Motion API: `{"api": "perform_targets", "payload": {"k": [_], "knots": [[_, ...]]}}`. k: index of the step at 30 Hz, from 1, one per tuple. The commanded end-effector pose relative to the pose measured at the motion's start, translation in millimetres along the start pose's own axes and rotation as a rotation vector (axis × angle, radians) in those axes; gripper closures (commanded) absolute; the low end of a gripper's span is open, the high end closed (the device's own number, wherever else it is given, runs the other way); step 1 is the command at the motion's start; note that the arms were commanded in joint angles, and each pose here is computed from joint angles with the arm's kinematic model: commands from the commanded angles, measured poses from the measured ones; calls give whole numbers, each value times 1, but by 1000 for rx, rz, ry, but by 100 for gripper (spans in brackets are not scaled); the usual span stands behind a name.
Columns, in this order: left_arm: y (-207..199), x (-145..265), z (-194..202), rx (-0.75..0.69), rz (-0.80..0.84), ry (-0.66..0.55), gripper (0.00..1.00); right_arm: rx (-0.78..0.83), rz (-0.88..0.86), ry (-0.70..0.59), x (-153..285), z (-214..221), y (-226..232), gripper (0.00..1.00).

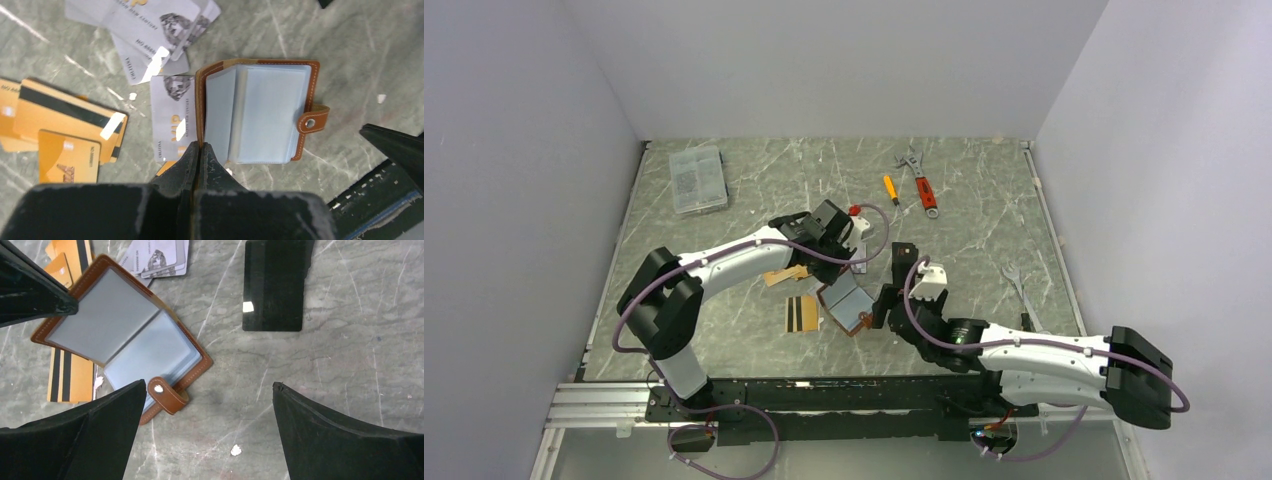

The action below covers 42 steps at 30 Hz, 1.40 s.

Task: Put the credit cards into the card holder
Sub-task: Close the card holder at the center of the board.

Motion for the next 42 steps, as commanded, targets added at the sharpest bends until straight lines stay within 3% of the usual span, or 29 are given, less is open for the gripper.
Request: {"api": "perform_targets", "payload": {"k": [1,12,17,29,36,42], "knots": [[6,19,-10,100,-141,-54,100,-6,-56,101,4,-10,9,0],[-9,28,-9,147,-16,-64,100,30,117,224,-13,6,13,12],[-11,25,-3,193,5,-58,100,43,-32,222,-12,4,28,26],[-10,22,1,275,32,-43,100,154,-61,201,-25,3,52,23],[-10,18,2,281,34,-34,100,306,8,174,-35,15,70,20],[-7,18,3,286,28,-32,100,326,102,159,-42,20,61,24]]}}
Point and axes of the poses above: each gripper's point midway between its finger pads, its own x axis back along the fingers, its own y axis along the line the jaws close on, z = x × y, the point moved 7 cm from there along x, back along the fingers, and after that the axes turned 1 degree about x, right-handed, at the moved point
